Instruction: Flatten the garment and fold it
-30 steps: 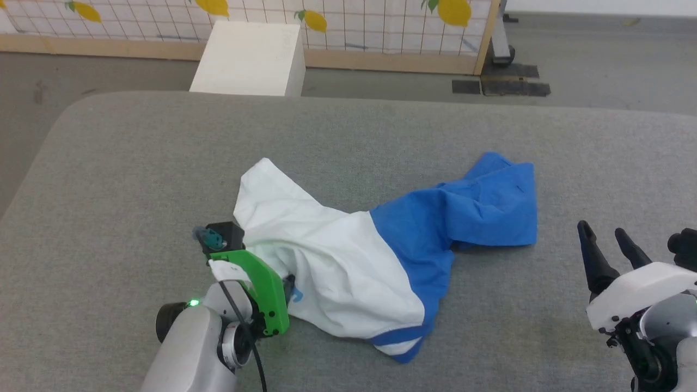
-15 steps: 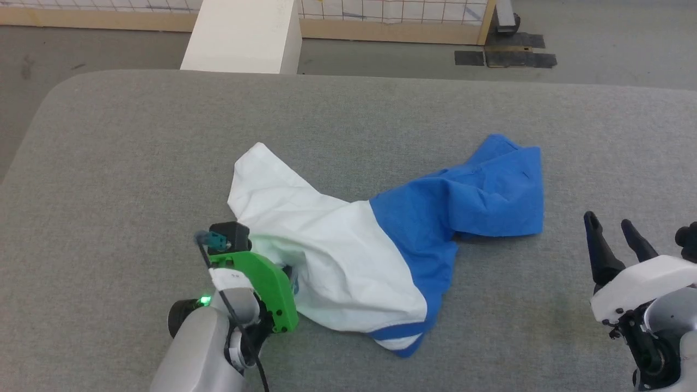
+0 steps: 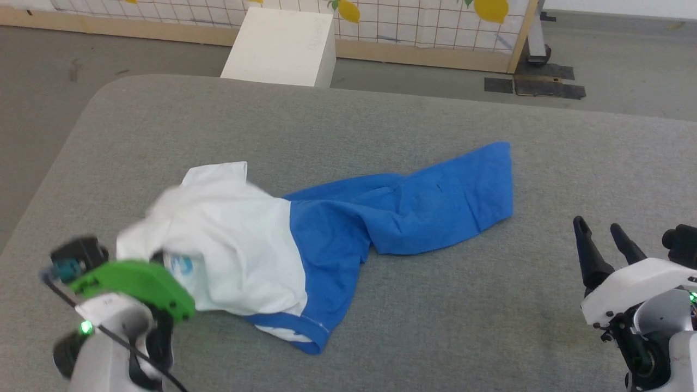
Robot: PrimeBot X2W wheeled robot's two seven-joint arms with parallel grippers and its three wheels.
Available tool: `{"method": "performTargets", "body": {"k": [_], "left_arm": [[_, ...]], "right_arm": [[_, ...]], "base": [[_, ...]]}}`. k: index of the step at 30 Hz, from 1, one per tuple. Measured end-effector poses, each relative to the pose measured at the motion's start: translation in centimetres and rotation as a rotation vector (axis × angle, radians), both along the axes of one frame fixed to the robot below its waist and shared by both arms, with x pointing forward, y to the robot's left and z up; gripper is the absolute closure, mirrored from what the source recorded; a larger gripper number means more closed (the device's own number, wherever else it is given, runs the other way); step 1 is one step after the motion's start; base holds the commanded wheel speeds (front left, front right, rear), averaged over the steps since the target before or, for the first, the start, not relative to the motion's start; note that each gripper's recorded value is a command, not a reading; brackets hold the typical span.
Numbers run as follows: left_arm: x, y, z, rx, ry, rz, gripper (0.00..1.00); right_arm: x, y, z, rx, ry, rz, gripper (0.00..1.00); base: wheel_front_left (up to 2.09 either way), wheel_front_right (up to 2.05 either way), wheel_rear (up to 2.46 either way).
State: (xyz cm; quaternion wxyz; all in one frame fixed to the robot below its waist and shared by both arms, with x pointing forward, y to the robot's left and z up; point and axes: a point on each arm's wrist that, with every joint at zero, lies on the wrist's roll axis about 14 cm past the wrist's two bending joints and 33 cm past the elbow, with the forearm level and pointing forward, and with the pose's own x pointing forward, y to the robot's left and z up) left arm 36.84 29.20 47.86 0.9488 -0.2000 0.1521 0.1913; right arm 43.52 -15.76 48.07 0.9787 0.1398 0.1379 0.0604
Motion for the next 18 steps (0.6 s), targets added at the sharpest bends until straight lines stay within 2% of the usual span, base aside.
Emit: {"method": "performTargets", "body": {"k": [3, 4, 5, 7, 10, 12, 18], "left_arm": [[-2.9, -0.1, -4.9, -0.077, 0.151, 0.027, 1.00], [-3.2, -0.4, -5.6, -0.100, 0.165, 0.034, 0.78], [-3.3, -0.6, -5.8, -0.112, 0.166, 0.036, 0.00], [-3.0, -0.5, -5.2, -0.107, 0.125, 0.042, 0.00], [-2.2, 0.5, -2.6, -0.029, 0.013, 0.044, 0.00], [-1.5, 1.3, 1.6, 0.100, -0.165, 0.038, 0.00], [-3.1, 1.3, 4.4, 0.311, -0.356, 0.041, 0.00]], "right_arm": [[0.0, 0.6, -0.4, -0.001, 0.011, 0.018, 0.00], [0.0, 0.8, -0.5, -0.003, 0.015, 0.024, 0.00], [0.1, 1.0, -0.6, -0.005, 0.017, 0.030, 0.00], [0.1, 1.5, -0.7, -0.008, 0.019, 0.043, 0.00], [0.0, 2.7, -0.6, -0.013, 0.021, 0.082, 0.00], [-0.3, 4.8, -0.6, -0.036, 0.027, 0.147, 0.00], [-1.2, 10.2, -1.8, -0.137, 0.080, 0.334, 0.00]], "base": [[0.00, 0.00, 0.00], [0.00, 0.00, 0.00], [0.00, 0.00, 0.00], [0.00, 0.00, 0.00], [0.00, 0.00, 0.00], [0.00, 0.00, 0.00], [0.00, 0.00, 0.00]]}}
